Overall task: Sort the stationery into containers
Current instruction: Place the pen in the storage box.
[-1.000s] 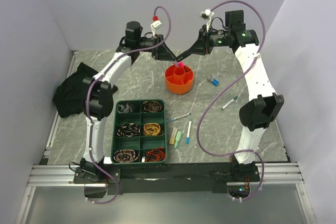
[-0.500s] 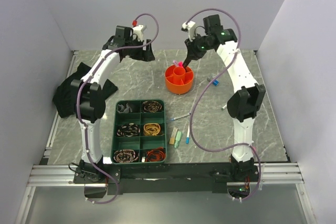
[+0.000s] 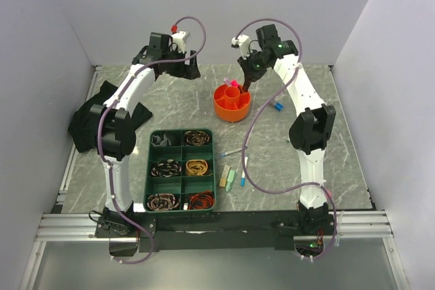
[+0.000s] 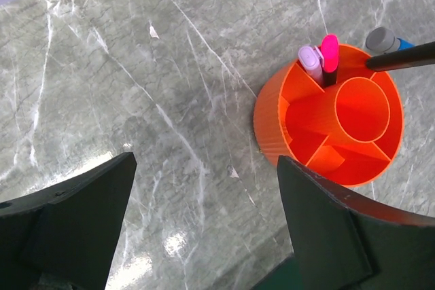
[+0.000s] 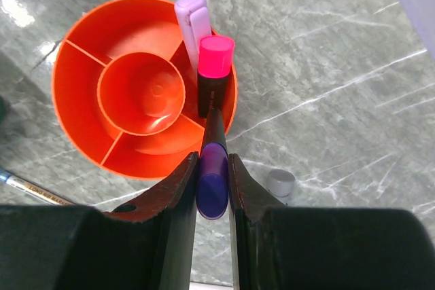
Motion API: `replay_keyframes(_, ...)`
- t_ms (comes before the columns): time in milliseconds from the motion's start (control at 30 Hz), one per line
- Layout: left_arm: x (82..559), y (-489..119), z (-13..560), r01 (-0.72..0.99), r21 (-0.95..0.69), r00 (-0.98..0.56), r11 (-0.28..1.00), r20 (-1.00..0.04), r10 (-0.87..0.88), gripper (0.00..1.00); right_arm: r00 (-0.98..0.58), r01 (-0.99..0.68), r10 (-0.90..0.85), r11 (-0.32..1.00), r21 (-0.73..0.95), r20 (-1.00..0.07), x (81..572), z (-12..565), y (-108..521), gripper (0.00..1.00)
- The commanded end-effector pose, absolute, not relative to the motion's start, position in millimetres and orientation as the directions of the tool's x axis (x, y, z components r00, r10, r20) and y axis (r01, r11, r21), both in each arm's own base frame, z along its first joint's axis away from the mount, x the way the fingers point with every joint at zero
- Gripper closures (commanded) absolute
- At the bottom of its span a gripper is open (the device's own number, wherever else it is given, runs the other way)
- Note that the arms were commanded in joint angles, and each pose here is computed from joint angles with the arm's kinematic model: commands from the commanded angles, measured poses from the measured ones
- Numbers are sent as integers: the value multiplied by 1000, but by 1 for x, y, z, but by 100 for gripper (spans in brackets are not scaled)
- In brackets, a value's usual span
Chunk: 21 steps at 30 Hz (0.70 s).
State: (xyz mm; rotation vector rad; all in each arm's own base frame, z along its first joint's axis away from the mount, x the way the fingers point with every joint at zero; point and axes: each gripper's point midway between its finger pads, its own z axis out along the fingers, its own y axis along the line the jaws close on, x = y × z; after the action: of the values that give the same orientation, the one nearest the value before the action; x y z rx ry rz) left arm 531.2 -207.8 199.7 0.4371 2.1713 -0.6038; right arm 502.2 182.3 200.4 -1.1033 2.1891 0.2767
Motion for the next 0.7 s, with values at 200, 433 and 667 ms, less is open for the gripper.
replay_keyframes(200,536,-211,224,508,-217,-545,833,-830,116,7,-388,-795,-664,592,-132,-639,514,189,199,100)
replay_keyframes(433,550,-184,209,326,-169,-577,930,-815,54,1,-422,-810,-687,579,-94,-592,506,156,206,100)
replay_keyframes(667,546,-175,203,284,-144,-588,948,-807,54,0,-435,-806,-690,584,-90,-579,508,144,207,100)
